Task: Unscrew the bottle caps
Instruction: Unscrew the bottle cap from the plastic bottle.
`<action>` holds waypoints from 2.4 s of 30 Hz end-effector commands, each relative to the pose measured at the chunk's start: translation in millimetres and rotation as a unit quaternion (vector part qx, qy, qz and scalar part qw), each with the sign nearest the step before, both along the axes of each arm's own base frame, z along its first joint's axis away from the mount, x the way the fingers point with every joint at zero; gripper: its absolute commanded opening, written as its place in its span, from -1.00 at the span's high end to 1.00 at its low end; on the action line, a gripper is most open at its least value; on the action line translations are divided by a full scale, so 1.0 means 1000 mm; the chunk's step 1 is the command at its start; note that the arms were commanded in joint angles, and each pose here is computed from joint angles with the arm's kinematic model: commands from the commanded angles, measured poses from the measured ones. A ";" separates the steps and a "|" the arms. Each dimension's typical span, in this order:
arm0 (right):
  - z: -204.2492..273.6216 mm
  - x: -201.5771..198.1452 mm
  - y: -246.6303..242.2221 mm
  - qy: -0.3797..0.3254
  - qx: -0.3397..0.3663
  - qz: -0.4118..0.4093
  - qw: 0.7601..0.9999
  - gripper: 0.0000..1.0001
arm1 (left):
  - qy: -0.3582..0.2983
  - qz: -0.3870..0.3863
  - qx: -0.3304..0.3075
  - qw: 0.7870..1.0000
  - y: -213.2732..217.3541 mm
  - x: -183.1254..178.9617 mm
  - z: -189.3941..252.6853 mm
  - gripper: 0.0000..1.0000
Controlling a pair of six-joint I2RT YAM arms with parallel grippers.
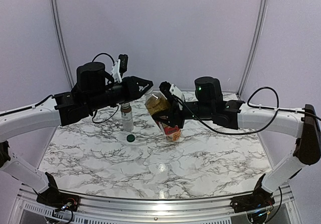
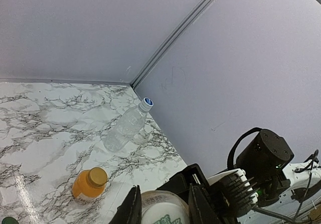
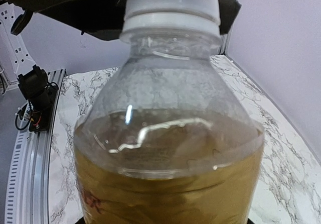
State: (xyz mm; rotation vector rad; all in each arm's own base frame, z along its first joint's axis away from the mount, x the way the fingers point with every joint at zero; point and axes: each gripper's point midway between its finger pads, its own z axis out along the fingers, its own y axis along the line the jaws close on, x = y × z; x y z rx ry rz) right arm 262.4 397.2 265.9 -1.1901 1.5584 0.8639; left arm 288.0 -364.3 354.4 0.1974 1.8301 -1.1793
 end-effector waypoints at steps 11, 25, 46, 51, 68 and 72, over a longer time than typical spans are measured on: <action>0.010 -0.016 -0.002 0.007 0.018 0.048 0.999 0.13 | -0.075 -0.028 -0.005 0.997 0.011 -0.004 0.037 -0.30; 0.026 -0.064 -0.002 0.065 0.063 0.199 0.976 0.08 | -0.214 -0.218 0.006 0.952 0.011 -0.069 0.049 -0.66; 0.042 -0.095 -0.005 0.115 0.100 0.298 0.942 0.08 | -0.259 -0.359 -0.016 0.896 -0.011 -0.101 0.053 -0.21; 0.040 -0.094 -0.003 0.117 0.099 0.296 0.943 0.09 | -0.253 -0.362 -0.020 0.897 -0.013 -0.100 0.053 -0.03; 0.039 -0.082 0.000 0.114 0.091 0.259 0.955 0.10 | -0.233 -0.339 -0.019 0.911 -0.016 -0.088 0.046 0.62; 0.033 -0.059 0.003 0.097 0.068 0.192 0.974 0.10 | -0.205 -0.267 -0.015 0.942 -0.012 -0.065 0.044 0.66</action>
